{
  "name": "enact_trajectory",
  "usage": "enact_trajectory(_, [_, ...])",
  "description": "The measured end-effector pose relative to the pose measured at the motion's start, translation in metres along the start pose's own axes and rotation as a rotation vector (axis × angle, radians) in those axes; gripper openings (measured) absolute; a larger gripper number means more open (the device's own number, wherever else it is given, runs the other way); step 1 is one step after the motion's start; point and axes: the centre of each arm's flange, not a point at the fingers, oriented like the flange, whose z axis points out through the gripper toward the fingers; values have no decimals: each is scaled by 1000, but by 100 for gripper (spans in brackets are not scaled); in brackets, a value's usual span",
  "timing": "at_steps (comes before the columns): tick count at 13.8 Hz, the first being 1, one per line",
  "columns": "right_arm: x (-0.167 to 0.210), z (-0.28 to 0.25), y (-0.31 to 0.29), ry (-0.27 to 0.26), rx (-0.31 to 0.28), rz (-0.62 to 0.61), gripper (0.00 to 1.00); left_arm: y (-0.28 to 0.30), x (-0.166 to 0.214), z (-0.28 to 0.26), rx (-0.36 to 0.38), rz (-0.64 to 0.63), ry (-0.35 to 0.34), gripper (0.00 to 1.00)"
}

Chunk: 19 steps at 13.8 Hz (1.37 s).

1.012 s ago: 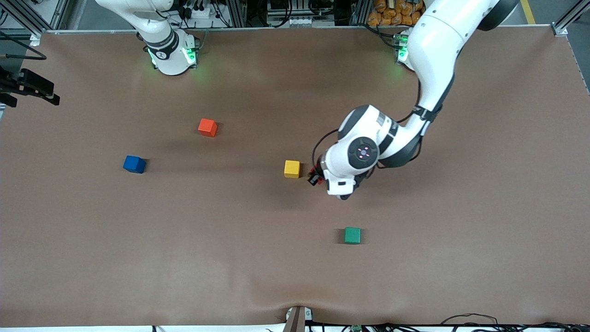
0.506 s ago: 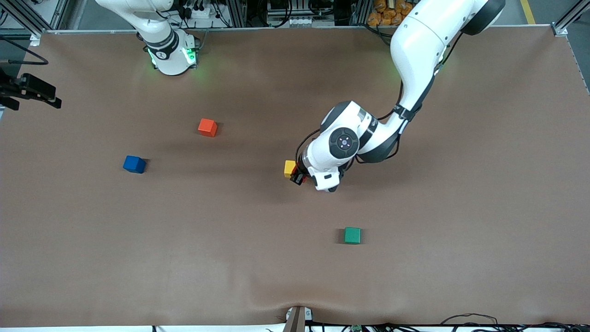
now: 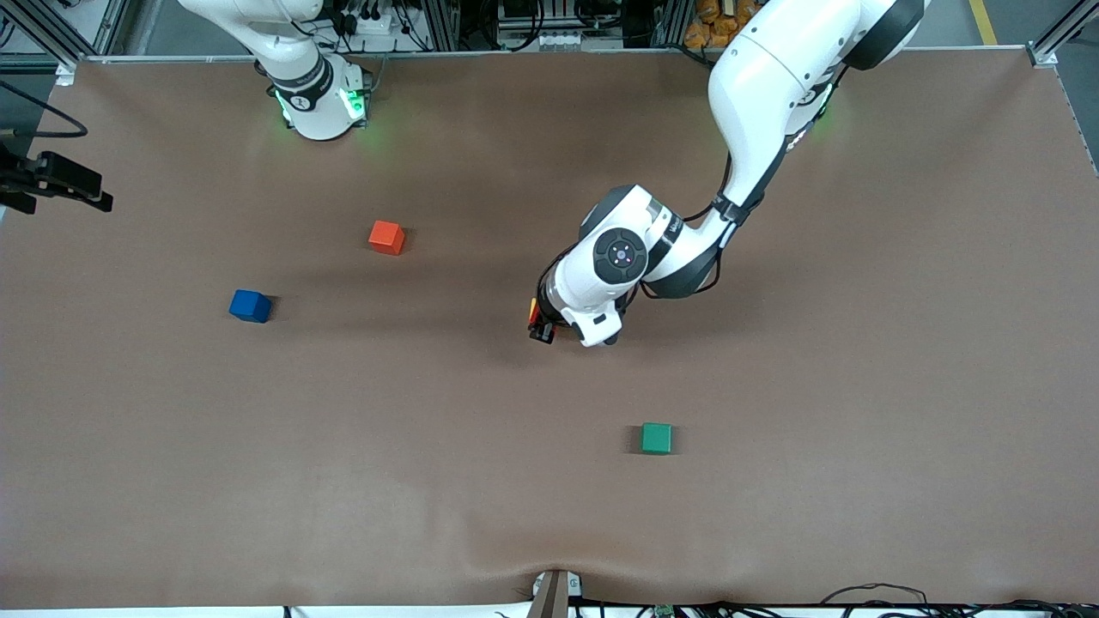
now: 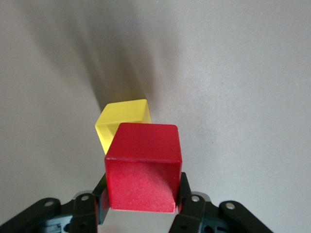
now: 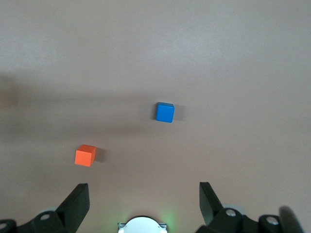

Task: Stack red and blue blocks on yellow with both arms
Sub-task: 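Lower the red cube onto the yellow cube while the right gripper reaches the blue cube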

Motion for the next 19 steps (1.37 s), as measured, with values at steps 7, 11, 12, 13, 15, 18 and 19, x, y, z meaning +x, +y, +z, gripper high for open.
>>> enact_trajectory(7, [3, 1, 11, 5, 5, 19, 100, -10, -11, 13, -6, -112, 48, 56])
enact_trajectory(11, [5, 3, 11, 4, 5, 19, 100, -9, -10, 13, -9, -153, 54, 56])
enact_trajectory(12, [8, 7, 11, -1, 6, 19, 100, -9, -9, 14, -9, -155, 55, 56])
enact_trajectory(13, [11, 11, 12, -6, 6, 20, 100, -9, -8, 14, -9, -154, 58, 56])
enact_trajectory(15, [17, 20, 15, -21, 8, 24, 100, -9, -8, 15, -11, -149, 65, 56])
enact_trajectory(18, [26, 32, 30, -30, 13, 46, 100, -9, -7, 17, -14, -141, 74, 56])
enact_trajectory(19, [29, 36, 36, -29, 14, 56, 100, -9, -7, 17, -15, -139, 77, 56])
